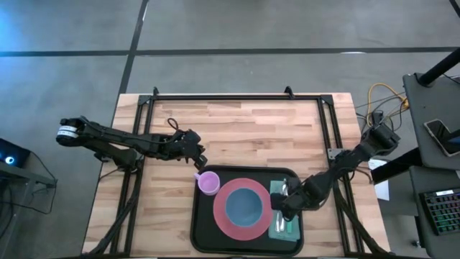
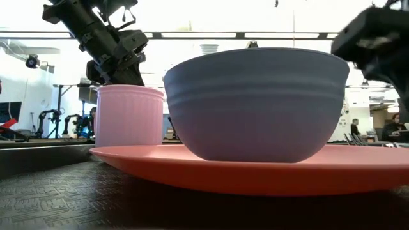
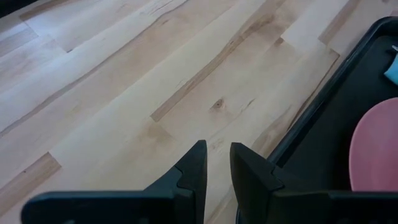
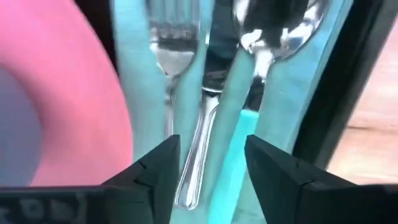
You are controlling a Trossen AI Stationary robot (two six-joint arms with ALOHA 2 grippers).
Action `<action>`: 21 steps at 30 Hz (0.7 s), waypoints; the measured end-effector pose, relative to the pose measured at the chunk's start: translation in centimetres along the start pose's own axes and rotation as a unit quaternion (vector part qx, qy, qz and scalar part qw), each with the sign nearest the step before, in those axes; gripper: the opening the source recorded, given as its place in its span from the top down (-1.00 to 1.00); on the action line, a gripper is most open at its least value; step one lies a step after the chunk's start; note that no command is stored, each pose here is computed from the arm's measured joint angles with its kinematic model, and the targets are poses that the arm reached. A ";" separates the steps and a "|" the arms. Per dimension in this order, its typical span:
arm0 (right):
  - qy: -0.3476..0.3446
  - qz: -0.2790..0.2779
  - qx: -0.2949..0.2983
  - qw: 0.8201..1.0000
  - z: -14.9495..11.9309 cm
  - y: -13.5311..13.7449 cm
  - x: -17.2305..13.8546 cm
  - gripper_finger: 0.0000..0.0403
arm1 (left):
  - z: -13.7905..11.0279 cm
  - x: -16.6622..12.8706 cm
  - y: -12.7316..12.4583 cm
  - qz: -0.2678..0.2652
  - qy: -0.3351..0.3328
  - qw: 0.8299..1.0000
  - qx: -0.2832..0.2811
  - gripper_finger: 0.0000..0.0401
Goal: Set up tray
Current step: Return to Home Position
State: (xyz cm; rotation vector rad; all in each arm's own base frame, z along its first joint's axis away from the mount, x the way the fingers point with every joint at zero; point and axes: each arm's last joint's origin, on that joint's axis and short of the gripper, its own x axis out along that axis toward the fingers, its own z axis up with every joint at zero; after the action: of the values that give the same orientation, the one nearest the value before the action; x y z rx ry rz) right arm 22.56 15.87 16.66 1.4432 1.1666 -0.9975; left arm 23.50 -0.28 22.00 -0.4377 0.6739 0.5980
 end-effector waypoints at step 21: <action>-0.179 0.144 -0.435 0.870 3.0 6.9 -18.4 0.10 | 9.6 -8.0 -5.3 -0.321 -0.066 0.938 0.114 0.74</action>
State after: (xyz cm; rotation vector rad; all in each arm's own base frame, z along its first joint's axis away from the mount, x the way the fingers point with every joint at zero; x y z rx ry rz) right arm 25.62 9.54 35.24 0.6320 0.8978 -0.3899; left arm 26.18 -1.87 35.19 -0.3682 0.4268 -0.0735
